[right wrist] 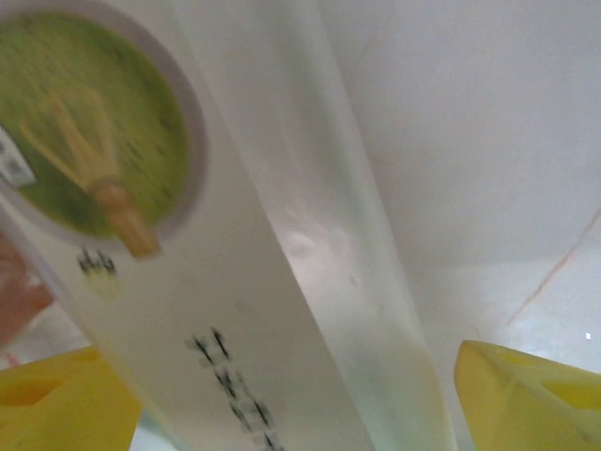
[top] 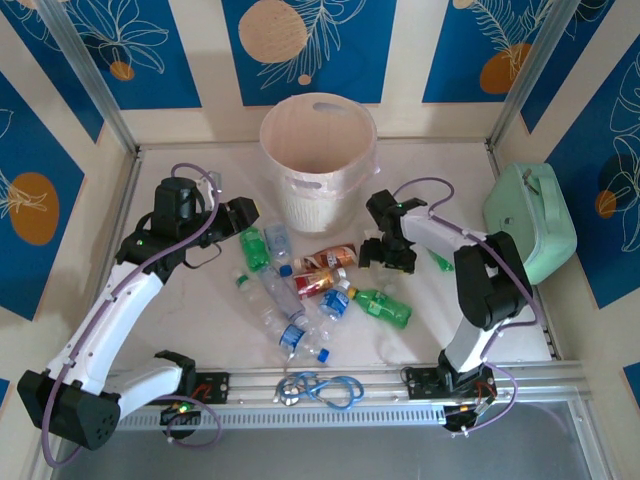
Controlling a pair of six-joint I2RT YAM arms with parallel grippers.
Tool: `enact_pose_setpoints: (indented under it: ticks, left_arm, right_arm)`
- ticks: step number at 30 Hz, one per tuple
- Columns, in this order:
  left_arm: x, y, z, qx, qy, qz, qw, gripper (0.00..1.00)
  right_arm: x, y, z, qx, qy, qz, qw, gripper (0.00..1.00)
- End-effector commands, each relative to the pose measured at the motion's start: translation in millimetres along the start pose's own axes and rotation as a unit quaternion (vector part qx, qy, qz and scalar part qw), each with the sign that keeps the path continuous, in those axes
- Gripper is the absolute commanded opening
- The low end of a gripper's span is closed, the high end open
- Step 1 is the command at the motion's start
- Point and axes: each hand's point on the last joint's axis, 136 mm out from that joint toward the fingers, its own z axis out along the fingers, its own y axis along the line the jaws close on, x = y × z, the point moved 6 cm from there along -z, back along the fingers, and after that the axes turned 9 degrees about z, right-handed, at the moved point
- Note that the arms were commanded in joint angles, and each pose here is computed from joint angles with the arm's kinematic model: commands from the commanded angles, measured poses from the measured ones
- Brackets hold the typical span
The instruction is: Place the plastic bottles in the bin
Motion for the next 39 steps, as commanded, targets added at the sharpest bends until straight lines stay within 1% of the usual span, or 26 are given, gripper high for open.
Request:
enact_pose_setpoints:
  ticks: [1,8,14,18,23,29,34,39]
  left_arm:
    - [-3,-1,-3,0.01,-0.008,-0.001,1.0,0.6]
    - [-1,1,-2,0.008,-0.007,-0.002,1.0,0.6]
    - [-3,1,-1,0.011,-0.009,-0.005,1.0,0.6]
    - [-4,0,-3,0.011,-0.011,-0.002,1.0,0.6]
    - [-3,1,-6,0.006,-0.015,-0.001,1.0,0.6]
    - [-4,2,-8,0.004,-0.019,-0.002,1.0,0.6]
    - [-6,1,-9,0.005,-0.024,-0.005,1.0,0.6]
    - [-6,2,-9,0.002,-0.024,-0.006,1.0,0.6]
  right_arm:
    - [-10,1,3,0.012,-0.008,-0.011,1.0,0.8]
    - [-7,-6,3,0.018,-0.013,-0.004,1.0,0.63]
    - [-5,-16,-14,0.023,-0.039,0.006,0.999,0.57]
    - [-5,-23,-38,0.008,-0.062,0.022,0.998,0.56]
    - [0,-26,-87,-0.028,-0.105,0.034,0.994,0.55]
    - [6,-25,-169,-0.098,-0.176,0.037,0.979,0.54]
    - [9,-11,-238,-0.167,-0.239,0.017,0.956,0.54]
    - [3,19,-288,-0.243,-0.266,-0.016,0.933,0.54]
